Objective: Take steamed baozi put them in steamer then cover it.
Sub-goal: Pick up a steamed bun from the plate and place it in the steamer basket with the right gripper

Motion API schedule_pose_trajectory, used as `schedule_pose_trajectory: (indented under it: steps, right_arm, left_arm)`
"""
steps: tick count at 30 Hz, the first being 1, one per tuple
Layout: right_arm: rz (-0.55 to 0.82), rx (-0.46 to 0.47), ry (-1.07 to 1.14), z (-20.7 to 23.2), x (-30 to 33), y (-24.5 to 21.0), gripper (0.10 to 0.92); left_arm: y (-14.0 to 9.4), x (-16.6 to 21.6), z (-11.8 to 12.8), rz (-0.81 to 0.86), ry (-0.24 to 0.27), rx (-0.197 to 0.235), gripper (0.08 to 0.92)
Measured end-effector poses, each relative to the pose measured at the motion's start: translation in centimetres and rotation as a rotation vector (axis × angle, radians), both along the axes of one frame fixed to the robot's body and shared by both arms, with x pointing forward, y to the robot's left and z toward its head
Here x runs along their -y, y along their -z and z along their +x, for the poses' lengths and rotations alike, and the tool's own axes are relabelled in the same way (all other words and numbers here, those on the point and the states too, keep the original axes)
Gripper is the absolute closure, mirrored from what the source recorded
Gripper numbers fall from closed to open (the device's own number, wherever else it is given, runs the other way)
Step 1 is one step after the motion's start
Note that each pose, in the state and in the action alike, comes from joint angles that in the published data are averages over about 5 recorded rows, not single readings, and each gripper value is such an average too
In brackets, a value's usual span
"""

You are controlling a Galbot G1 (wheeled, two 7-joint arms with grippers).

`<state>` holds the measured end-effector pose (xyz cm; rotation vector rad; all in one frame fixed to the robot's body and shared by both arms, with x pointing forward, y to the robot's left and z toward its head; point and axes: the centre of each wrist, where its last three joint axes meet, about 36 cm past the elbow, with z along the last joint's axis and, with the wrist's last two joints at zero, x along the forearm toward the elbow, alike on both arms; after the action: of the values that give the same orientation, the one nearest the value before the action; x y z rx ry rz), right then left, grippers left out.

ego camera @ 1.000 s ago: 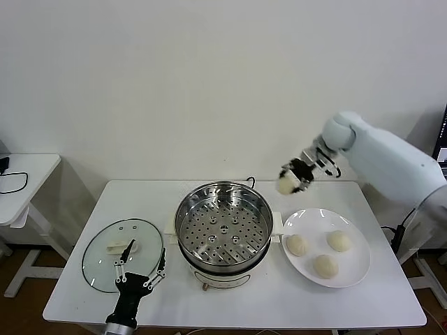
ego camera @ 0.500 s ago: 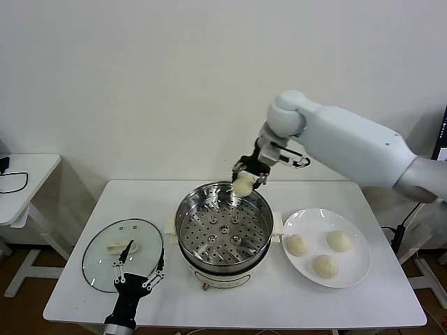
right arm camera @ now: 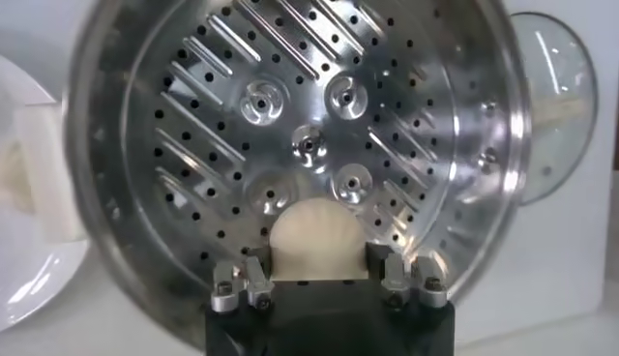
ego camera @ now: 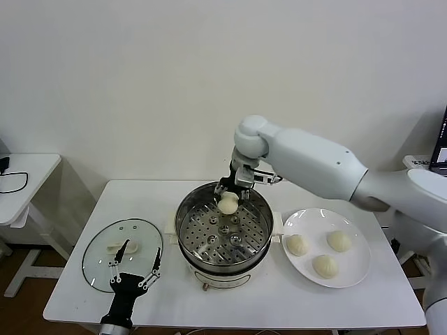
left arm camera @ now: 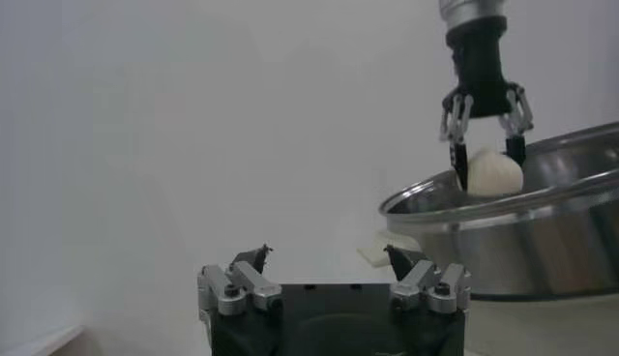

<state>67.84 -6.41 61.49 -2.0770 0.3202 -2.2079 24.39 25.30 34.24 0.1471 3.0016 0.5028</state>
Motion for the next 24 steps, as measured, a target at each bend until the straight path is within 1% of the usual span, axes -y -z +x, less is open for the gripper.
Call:
schedule_pose_trajectory:
  steps: [5, 11, 14, 19, 24]
  right_arm:
    - [-0.01, -0.002, -0.009, 0.2, -0.9, 1.3, 0.351]
    - [-0.023, 0.012, -0.024, 0.5, -1.8, 1.8, 0.325]
    - [-0.027, 0.016, -0.031, 0.5, -2.2, 1.9, 0.292]
    - [-0.034, 0.019, -0.033, 0.5, -2.3, 1.9, 0.21]
    - [-0.028, 0.018, -0.015, 0.3, -1.7, 0.8, 0.2]
  left_arm:
    - [0.0, 0.0, 0.0, 0.0, -0.004, 0.0, 0.177]
    - [0.1, -0.2, 0.1, 0.001, -0.011, 0.002, 0.177]
    - [0.1, -0.3, 0.1, 0.0, -0.012, 0.003, 0.177]
    - [0.1, -0.3, 0.1, 0.0, -0.012, 0.003, 0.177]
    - [0.1, -0.3, 0.2, 0.0, -0.012, 0.003, 0.177]
